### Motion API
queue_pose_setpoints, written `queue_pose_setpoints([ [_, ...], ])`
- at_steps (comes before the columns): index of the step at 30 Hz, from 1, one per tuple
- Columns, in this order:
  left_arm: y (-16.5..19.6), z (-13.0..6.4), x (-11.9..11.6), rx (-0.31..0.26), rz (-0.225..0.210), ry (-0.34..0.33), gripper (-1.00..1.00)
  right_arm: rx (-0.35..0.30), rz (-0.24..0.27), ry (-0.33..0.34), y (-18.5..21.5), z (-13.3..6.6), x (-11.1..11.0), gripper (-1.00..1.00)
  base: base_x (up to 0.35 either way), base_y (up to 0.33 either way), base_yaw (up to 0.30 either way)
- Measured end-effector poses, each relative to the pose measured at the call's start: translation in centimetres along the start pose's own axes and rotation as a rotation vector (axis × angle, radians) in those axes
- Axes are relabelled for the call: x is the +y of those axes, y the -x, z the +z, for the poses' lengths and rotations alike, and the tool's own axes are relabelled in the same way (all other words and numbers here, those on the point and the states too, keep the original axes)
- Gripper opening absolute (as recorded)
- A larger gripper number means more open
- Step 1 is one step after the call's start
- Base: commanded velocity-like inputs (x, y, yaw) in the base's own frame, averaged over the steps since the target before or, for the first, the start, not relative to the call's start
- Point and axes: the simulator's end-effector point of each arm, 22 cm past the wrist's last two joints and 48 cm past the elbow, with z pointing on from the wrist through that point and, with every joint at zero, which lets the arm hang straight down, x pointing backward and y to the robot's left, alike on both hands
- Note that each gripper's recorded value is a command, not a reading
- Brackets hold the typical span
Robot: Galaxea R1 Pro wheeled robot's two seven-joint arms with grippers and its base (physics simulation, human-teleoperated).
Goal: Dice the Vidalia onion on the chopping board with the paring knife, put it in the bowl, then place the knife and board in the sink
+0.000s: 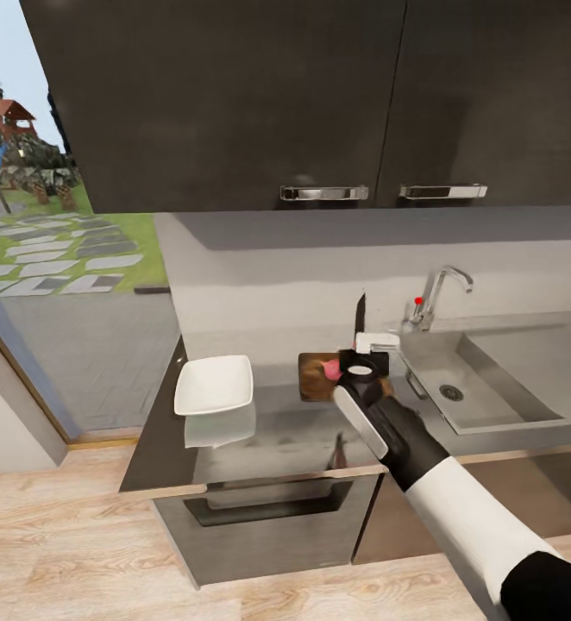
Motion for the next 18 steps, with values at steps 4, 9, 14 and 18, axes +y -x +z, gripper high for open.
queue_pose_setpoints([
  [4, 0.0, 0.0, 0.0, 0.000, 0.000, 0.000, 1.00, -0.103, -0.191, -0.046, 4.8, -2.0, -1.6, -1.00, 0.000, 0.000, 0.000],
  [9, 0.0, 0.0, 0.0, 0.000, 0.000, 0.000, 1.00, -0.153, -0.382, -0.013, 7.7, -3.6, -0.9, -1.00, 0.000, 0.000, 0.000],
  [14, 0.0, 0.0, 0.0, 0.000, 0.000, 0.000, 1.00, -0.193, -0.543, -0.003, 9.5, -3.7, -0.5, -1.00, 0.000, 0.000, 0.000],
  [18, 0.0, 0.0, 0.0, 0.000, 0.000, 0.000, 1.00, -0.195, -0.719, 0.025, 9.0, -3.1, 0.2, -1.00, 0.000, 0.000, 0.000],
])
